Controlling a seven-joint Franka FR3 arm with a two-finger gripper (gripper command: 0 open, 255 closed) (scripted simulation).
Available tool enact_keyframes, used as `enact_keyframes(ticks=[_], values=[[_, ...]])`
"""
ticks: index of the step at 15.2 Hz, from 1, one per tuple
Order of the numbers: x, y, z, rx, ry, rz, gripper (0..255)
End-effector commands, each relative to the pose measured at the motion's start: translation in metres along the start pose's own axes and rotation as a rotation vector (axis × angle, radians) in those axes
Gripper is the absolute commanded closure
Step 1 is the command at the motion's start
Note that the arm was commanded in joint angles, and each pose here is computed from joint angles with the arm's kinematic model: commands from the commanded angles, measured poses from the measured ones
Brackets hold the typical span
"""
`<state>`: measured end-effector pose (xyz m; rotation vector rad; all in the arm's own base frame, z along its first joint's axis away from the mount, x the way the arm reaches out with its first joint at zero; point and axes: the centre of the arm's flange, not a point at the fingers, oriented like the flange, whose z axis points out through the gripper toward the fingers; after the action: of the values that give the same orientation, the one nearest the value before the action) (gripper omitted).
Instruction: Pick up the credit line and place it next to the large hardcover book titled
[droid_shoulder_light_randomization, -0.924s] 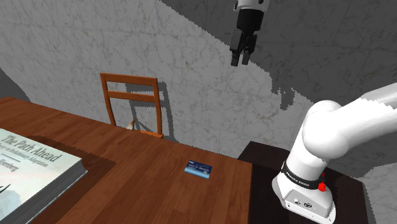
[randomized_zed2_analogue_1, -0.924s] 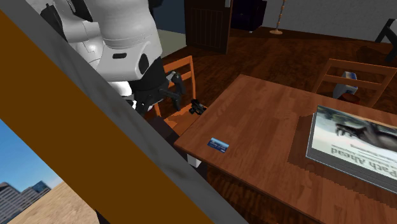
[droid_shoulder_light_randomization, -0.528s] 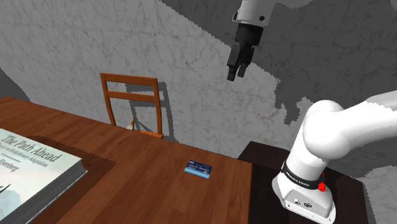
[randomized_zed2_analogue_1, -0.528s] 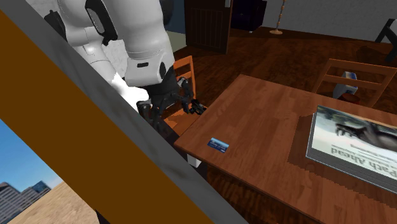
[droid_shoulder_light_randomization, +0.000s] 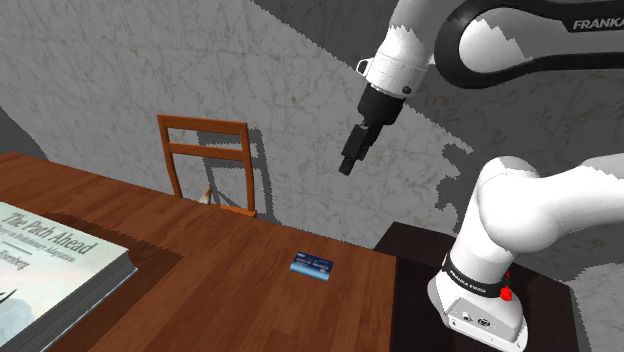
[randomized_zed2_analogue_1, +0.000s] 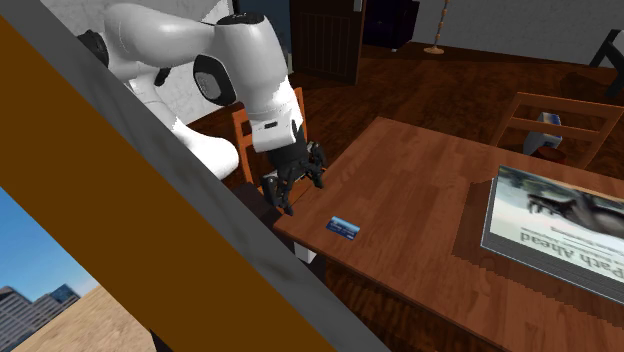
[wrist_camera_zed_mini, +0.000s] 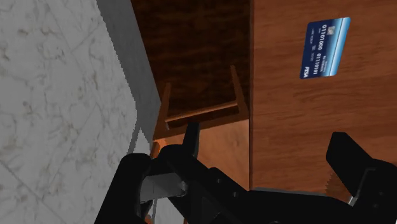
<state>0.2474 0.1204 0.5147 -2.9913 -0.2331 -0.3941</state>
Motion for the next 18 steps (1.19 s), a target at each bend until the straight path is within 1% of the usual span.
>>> enact_keyframes(ticks=[1, 13, 14, 18], values=[[-0.012, -0.016, 0.023, -0.003, 0.045, -0.025, 0], [-0.061, -0.109, 0.156, -0.020, 0.289, -0.181, 0], [-0.063, -0.115, 0.165, -0.021, 0.305, -0.191, 0], [-0.057, -0.115, 0.185, -0.021, 0.305, -0.191, 0]])
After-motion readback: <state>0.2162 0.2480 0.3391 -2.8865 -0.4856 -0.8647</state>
